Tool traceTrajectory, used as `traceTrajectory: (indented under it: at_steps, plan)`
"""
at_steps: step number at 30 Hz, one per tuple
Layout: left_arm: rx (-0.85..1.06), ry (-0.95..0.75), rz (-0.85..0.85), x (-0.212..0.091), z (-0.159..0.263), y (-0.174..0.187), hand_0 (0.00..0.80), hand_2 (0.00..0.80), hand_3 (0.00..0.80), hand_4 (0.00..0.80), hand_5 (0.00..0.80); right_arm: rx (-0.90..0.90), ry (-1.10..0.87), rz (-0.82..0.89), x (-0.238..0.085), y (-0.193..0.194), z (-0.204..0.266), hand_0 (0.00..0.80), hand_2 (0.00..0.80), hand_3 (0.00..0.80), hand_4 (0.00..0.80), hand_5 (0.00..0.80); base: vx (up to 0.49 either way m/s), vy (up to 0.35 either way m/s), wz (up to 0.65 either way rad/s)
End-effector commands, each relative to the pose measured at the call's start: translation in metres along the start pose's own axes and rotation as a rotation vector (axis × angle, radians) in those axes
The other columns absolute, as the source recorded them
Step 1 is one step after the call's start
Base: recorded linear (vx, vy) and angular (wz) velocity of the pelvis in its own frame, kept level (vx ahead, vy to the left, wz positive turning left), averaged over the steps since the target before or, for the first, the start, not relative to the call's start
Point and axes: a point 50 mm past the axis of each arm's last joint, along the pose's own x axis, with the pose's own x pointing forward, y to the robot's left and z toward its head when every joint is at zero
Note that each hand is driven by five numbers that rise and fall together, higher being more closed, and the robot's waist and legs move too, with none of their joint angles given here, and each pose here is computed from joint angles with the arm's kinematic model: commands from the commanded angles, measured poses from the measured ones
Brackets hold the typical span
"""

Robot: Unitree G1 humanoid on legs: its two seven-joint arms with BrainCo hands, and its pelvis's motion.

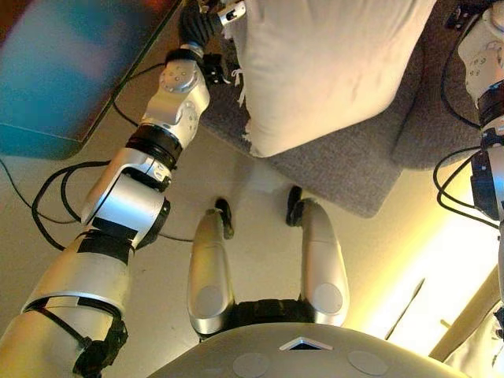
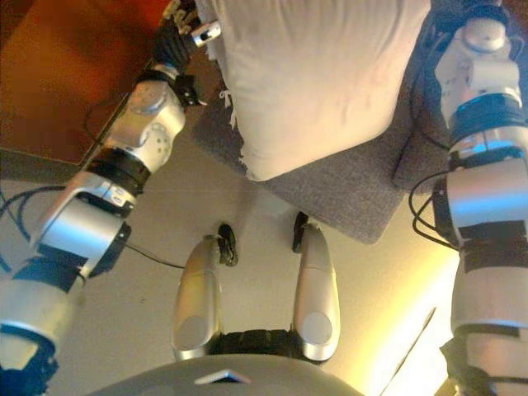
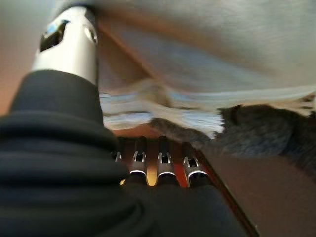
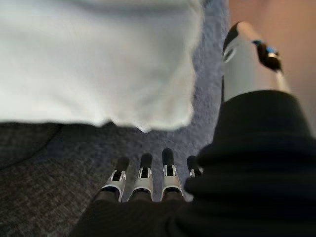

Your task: Pick up the cushion and take it to the sofa

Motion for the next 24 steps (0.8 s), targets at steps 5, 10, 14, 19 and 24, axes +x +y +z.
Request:
traceTrajectory:
  at_steps: [5, 10, 14, 19, 24]
  plan:
    - [-0.003, 0.027, 0.020, -0.017, -0.029, 0.032, 0.000, 0.000, 0.000, 0.000, 0.000, 0.032, 0.018, -0.065, -0.003, -0.038, -0.026, 0.000, 0.000, 0.000, 0.000, 0.000, 0.011, 0.004, 0.01]
    - [0.004, 0.069, 0.044, -0.029, -0.047, 0.048, 0.000, 0.000, 0.000, 0.000, 0.000, 0.044, 0.031, -0.066, -0.008, -0.052, -0.039, 0.000, 0.000, 0.000, 0.000, 0.000, 0.032, 0.024, 0.01]
    - [0.012, 0.070, 0.039, -0.037, -0.056, 0.050, 0.000, 0.000, 0.000, 0.000, 0.000, 0.064, 0.019, -0.056, -0.010, -0.057, -0.043, 0.000, 0.000, 0.000, 0.000, 0.000, 0.003, 0.033, 0.05]
    - [-0.006, 0.073, 0.020, -0.049, -0.068, 0.048, 0.000, 0.000, 0.000, 0.000, 0.000, 0.063, 0.004, 0.008, -0.017, -0.054, -0.052, 0.000, 0.000, 0.000, 0.000, 0.000, 0.010, 0.040, -0.02]
    - [-0.046, 0.102, 0.020, -0.064, -0.083, 0.044, 0.000, 0.000, 0.000, 0.000, 0.000, 0.057, 0.026, 0.095, -0.032, -0.042, -0.077, 0.000, 0.000, 0.000, 0.000, 0.000, 0.047, 0.037, 0.02]
